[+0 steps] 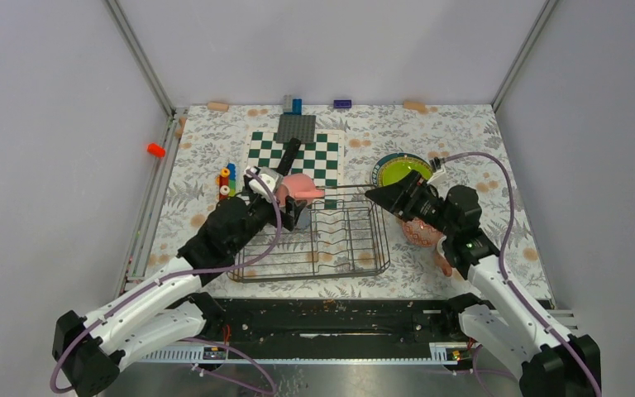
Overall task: Unload the mixed dishes from the dish rack
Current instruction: Pick up the cup from the dish rack, then place the cup at the center of the board.
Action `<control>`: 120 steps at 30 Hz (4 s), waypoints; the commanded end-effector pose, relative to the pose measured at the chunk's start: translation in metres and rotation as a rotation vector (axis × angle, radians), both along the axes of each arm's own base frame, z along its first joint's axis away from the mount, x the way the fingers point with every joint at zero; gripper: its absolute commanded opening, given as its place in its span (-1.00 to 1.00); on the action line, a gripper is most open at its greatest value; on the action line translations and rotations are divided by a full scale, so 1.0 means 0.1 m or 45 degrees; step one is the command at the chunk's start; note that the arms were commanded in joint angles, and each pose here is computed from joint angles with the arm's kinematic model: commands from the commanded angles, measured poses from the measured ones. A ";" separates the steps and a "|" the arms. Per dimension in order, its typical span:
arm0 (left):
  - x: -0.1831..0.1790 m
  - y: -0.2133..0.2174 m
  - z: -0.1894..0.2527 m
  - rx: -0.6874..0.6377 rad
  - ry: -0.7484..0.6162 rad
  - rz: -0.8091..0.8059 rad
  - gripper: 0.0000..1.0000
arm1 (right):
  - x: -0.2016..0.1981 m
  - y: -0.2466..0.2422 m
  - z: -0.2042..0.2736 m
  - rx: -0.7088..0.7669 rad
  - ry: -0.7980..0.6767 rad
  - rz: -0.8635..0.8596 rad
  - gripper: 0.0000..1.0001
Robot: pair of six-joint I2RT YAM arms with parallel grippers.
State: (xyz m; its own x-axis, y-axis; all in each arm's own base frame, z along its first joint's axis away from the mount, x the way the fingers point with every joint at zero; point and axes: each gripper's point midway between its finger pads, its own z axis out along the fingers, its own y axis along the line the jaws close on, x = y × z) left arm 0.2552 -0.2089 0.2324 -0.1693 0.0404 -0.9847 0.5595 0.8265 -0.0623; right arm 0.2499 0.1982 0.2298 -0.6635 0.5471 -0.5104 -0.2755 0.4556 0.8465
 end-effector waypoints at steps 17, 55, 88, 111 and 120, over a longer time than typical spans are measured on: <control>-0.32 -0.55 1.34 0.011 -0.865 -0.411 -1.00 | -0.45 0.85 0.89 0.695 0.291 0.569 0.58; -0.58 -0.50 0.97 0.115 -0.732 -0.536 0.98 | -0.68 0.90 1.43 0.829 0.062 0.665 -1.00; -0.31 0.46 0.50 -0.367 -0.069 0.270 0.97 | -0.63 -1.24 0.23 -0.477 -0.032 -0.668 -1.00; -0.17 0.44 0.26 -0.240 0.006 0.362 0.97 | -1.02 -1.15 -0.65 -0.824 0.263 -0.325 -1.00; -0.20 0.38 0.26 -0.241 0.005 0.305 0.97 | -1.04 -1.04 -1.00 -0.816 0.365 -0.266 -1.00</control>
